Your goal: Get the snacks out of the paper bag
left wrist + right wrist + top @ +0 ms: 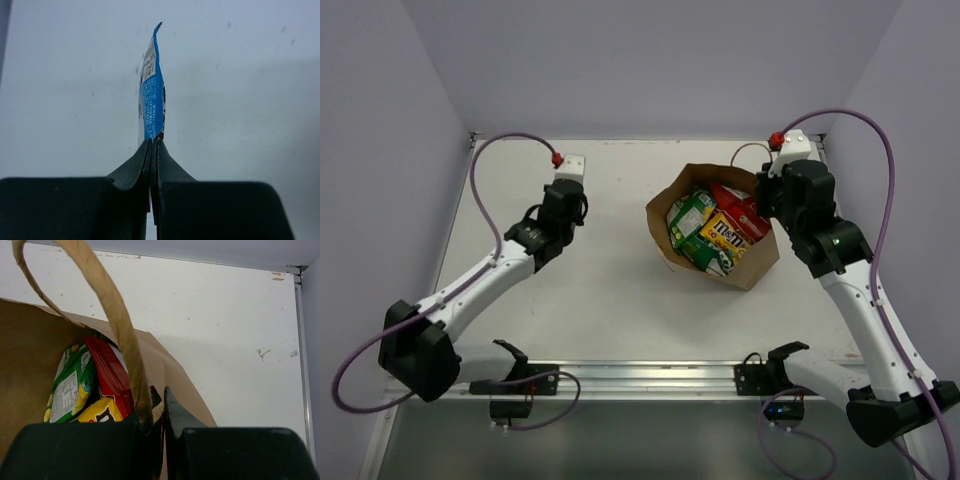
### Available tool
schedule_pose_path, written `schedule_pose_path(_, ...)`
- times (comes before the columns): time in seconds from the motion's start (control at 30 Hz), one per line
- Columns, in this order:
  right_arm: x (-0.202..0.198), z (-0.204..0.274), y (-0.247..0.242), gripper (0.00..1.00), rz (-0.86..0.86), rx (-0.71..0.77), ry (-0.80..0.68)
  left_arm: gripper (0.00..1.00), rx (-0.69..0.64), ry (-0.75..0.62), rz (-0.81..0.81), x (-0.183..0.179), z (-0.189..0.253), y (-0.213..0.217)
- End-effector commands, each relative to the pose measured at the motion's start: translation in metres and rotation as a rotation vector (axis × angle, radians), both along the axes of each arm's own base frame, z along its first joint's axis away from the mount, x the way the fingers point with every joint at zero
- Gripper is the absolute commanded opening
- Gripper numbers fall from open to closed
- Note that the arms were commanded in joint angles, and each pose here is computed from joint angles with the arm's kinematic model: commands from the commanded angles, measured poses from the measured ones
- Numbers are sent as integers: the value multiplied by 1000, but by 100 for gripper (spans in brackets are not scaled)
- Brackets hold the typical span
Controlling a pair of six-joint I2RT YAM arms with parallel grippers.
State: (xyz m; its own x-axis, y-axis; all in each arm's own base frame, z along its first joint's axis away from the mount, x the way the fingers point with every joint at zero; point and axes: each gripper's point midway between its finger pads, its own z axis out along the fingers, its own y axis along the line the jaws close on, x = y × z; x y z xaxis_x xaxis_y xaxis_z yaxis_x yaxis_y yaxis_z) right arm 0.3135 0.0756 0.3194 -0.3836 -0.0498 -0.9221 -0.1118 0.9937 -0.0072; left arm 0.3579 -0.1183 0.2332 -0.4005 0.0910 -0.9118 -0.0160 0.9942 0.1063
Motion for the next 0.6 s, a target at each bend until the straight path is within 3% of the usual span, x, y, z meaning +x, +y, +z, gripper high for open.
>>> schedule_pose_path(0.0, 5, 21, 4, 0, 15, 30, -92, 0, -18, -93, -11, 28, -29, -3)
schedule_pose_path(0.13, 5, 17, 9, 0, 43, 33, -84, 0, -3, -19, 11, 42, -81, -6)
schedule_pose_path(0.23, 4, 17, 8, 0, 42, 28, -85, 31, -4, 38, 1, 39, -91, -9)
schedule_pose_path(0.27, 3, 16, 8, 0, 40, 27, -84, 64, -19, 34, -12, 38, -84, -12)
schedule_pose_path(0.37, 1, 19, 8, 0, 49, 28, -92, 100, -97, -22, -85, 28, -43, -23)
schedule_pose_path(0.4, 1, 21, 8, 0, 50, 29, -93, 100, -105, 17, -115, 18, -41, -24)
schedule_pose_path(0.47, 0, 22, 9, 0, 54, 28, -93, 100, -181, -38, -155, 10, 6, -33)
schedule_pose_path(0.57, -2, 26, 9, 0, 67, 28, -108, 97, -289, -62, -335, -18, 59, -71)
